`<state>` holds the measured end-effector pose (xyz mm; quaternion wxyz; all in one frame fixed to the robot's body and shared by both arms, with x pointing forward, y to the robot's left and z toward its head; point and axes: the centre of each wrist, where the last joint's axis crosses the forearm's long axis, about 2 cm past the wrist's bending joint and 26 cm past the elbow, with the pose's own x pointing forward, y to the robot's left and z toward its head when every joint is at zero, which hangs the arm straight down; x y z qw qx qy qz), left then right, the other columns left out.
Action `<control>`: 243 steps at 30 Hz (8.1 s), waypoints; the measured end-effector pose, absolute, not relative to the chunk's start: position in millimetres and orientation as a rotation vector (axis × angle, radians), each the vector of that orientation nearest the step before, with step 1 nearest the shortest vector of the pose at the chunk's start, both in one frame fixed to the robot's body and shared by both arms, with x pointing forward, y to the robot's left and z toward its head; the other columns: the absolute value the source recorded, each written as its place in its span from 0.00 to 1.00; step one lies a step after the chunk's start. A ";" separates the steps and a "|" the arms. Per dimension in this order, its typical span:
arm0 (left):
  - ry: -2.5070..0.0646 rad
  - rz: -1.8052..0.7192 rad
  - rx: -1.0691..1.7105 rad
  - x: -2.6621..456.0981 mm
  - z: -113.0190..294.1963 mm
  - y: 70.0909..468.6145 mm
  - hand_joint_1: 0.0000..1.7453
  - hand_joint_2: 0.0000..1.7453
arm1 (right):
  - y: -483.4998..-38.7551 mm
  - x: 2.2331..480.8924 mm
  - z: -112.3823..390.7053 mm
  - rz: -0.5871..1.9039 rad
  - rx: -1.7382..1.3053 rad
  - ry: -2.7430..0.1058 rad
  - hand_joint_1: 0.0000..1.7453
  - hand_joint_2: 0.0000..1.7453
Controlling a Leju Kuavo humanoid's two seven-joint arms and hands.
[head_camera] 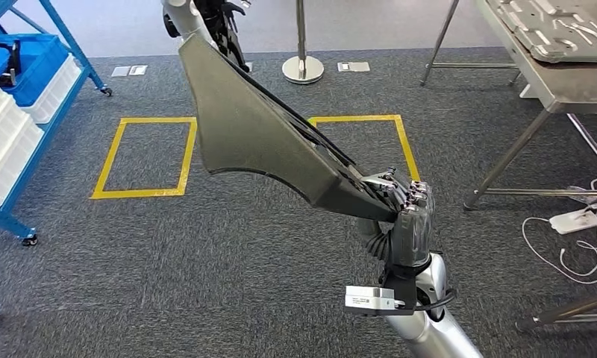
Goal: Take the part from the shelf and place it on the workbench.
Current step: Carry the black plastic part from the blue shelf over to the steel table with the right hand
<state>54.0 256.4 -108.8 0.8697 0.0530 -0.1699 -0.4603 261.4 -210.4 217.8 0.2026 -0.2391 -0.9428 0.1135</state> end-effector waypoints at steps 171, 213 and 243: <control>-0.333 -0.965 0.033 50.4 -107.3 233.1 0.00 1.00 | -228.9 260.5 213.7 0.363 -0.754 -2.587 1.00 1.00; -0.358 -0.983 0.033 55.3 -106.8 233.8 0.00 1.00 | -230.5 258.9 212.8 0.366 -0.771 -2.582 1.00 1.00; -0.361 -0.990 0.032 55.6 -106.7 233.4 0.00 1.00 | -230.5 259.3 212.6 0.365 -0.769 -2.580 1.00 1.00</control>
